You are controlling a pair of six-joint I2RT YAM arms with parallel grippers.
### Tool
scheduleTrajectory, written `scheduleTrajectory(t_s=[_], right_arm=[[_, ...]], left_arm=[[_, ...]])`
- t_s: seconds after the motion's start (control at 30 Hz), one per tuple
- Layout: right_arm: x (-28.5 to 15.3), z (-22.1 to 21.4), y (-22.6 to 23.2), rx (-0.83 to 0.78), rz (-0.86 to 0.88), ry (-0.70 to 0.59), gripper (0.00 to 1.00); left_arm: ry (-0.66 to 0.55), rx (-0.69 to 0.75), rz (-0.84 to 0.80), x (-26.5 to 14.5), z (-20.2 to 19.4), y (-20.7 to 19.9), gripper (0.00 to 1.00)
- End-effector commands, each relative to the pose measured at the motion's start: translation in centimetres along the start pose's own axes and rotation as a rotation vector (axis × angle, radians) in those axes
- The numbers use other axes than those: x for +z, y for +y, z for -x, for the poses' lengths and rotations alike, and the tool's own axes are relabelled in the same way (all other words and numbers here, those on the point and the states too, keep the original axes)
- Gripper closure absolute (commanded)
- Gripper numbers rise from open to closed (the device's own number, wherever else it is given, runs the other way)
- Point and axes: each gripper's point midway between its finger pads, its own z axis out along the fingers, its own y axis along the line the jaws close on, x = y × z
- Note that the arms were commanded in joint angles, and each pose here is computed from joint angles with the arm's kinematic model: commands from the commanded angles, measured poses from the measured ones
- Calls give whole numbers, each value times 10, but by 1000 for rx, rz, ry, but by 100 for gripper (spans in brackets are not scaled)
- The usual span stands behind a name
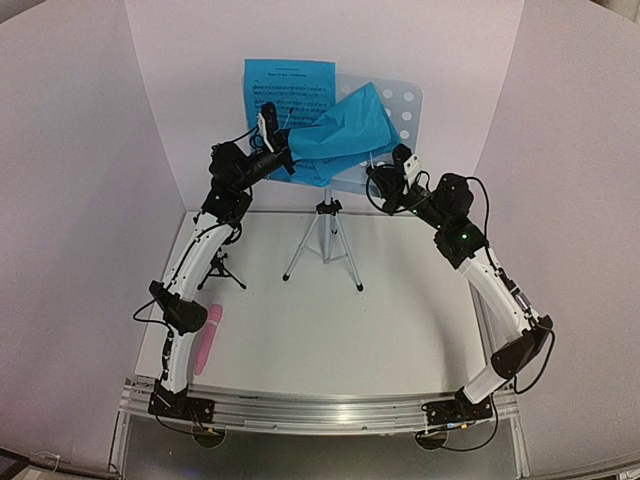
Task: Set up the instrument practice props
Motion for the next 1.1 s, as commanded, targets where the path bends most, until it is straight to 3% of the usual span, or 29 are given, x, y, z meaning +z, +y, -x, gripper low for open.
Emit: scheduleTrajectory(t_s=[0.0, 0.1, 0.43, 0.73, 0.87, 1.07], right_arm=[[-2, 2, 3, 23, 18, 12, 100], [-3, 4, 2, 42, 13, 9, 98], [-23, 34, 4, 106, -5, -43, 70], [-57, 63, -11, 191, -145, -60, 44], [-68, 73, -35, 255, -286, -44, 43], [-58, 70, -60, 359, -370, -24, 48]], left_arm=[[-40, 36, -33, -2, 24, -19, 100], [-45, 52, -23, -4, 27, -19, 100], [-83, 156, -76, -10, 48, -35, 100], [-62, 133, -85, -12, 44, -32, 100], [-64, 136, -91, -13, 46, -34, 100], [-67, 142, -91, -13, 48, -35, 100]])
